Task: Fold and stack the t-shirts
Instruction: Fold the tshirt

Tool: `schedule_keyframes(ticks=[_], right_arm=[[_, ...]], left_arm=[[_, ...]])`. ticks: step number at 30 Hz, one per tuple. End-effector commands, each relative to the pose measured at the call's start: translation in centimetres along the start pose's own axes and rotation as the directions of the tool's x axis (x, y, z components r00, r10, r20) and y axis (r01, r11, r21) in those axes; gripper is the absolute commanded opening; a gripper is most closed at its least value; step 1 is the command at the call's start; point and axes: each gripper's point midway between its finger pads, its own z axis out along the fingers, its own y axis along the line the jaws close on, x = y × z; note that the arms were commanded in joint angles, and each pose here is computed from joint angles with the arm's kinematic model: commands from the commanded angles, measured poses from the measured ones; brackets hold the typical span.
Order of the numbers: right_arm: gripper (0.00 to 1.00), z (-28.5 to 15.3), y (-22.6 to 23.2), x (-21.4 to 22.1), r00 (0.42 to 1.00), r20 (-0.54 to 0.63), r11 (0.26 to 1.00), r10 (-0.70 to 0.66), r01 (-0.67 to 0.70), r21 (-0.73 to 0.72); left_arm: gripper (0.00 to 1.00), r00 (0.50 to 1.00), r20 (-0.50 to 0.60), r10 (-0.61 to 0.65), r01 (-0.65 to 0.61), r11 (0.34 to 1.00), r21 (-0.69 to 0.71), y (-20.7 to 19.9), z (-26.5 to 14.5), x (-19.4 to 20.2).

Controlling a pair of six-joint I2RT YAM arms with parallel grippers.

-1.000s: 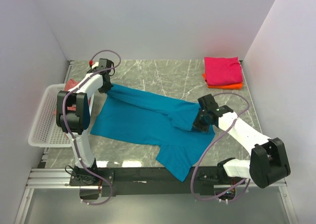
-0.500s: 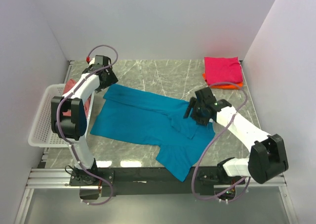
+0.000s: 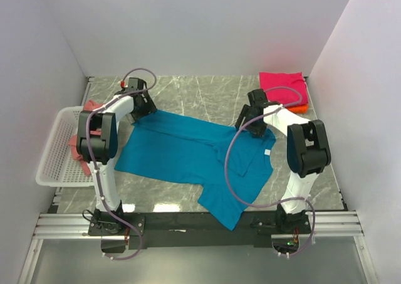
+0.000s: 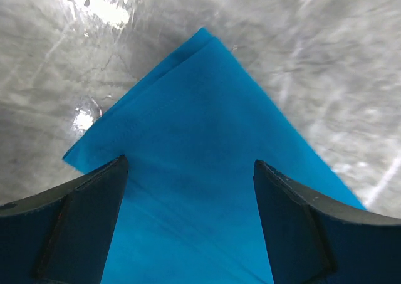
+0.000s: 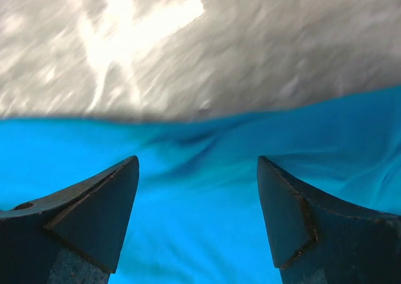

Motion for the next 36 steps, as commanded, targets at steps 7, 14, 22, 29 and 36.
schedule_keyframes(ticks=[7, 14, 22, 29, 36], right_arm=[[0.82, 1.6, -7.5, 0.0, 0.991, -0.049, 0.987, 0.123, -0.117, 0.110], [0.81, 1.9, -9.0, 1.0, 0.991, -0.070, 0.987, 0.115, -0.106, 0.117], [0.81, 1.7, -6.7, -4.3, 1.000, 0.000, 0.997, 0.027, -0.027, 0.072], [0.81, 4.5, -5.5, -7.4, 0.999, -0.026, 0.998, -0.027, 0.029, 0.060], [0.81, 5.5, -4.9, -9.8, 0.999, -0.016, 0.999, -0.028, 0.029, 0.039]], left_arm=[[0.87, 0.998, 0.001, -0.059, 0.059, 0.998, -0.010, 2.0, 1.2, -0.3], [0.87, 0.996, -0.023, -0.084, 0.083, 0.996, -0.035, 3.2, 1.1, 1.2], [0.87, 0.990, -0.029, -0.141, 0.139, 0.987, -0.079, 3.7, 1.3, 1.4], [0.87, 0.960, -0.008, -0.280, 0.277, 0.952, -0.128, 4.5, -0.1, 1.6], [0.87, 0.942, 0.011, -0.335, 0.334, 0.936, -0.109, 4.0, -1.0, 1.2]])
